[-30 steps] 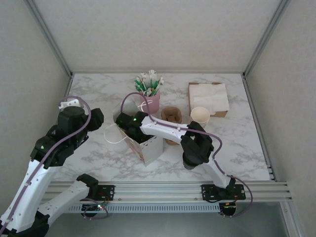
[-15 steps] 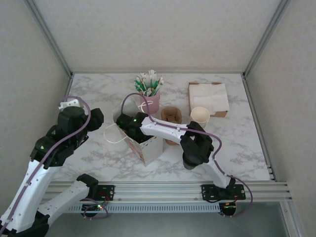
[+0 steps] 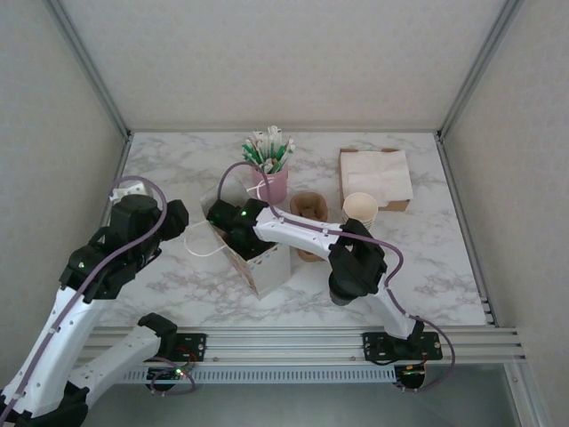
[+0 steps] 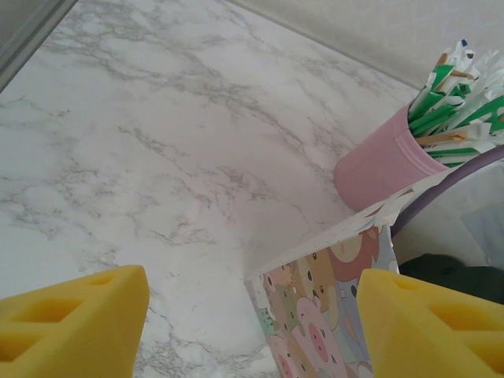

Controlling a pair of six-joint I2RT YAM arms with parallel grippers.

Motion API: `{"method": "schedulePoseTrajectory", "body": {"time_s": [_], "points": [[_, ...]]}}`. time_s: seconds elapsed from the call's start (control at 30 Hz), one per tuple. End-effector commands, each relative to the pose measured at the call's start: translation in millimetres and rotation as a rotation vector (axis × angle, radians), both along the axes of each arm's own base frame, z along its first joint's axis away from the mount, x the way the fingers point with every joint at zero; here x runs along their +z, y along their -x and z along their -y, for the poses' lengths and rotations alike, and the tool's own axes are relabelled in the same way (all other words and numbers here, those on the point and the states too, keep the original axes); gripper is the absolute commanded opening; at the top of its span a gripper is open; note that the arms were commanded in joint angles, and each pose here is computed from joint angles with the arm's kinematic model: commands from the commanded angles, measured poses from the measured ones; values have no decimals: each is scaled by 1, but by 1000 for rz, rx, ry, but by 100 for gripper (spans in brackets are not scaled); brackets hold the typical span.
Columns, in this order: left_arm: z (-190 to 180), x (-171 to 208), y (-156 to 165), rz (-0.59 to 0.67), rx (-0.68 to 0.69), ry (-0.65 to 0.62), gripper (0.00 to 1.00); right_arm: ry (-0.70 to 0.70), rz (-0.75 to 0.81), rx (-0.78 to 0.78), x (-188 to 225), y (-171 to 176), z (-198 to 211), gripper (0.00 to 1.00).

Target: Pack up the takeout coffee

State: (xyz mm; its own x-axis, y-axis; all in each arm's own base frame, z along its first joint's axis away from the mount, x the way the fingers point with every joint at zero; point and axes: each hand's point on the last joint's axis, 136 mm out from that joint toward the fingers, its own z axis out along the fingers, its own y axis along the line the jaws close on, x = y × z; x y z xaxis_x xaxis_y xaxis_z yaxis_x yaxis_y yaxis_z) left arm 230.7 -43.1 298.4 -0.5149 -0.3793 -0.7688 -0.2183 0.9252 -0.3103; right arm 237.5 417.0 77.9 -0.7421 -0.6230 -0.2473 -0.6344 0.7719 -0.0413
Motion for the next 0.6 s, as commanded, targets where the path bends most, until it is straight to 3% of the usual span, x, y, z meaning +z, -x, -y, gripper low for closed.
{"method": "schedulePoseTrajectory", "body": {"time_s": [0.0, 0.23, 0.57], "points": [[-2, -7, 0, -19, 18, 9, 71, -91, 77, -16, 55, -10, -4, 72], [2, -13, -2, -45, 7, 7, 71, -160, 111, -19, 97, -10, -5, 79], [2, -14, -2, -43, 9, 11, 71, -277, 186, 2, 172, -9, -1, 80]]}}
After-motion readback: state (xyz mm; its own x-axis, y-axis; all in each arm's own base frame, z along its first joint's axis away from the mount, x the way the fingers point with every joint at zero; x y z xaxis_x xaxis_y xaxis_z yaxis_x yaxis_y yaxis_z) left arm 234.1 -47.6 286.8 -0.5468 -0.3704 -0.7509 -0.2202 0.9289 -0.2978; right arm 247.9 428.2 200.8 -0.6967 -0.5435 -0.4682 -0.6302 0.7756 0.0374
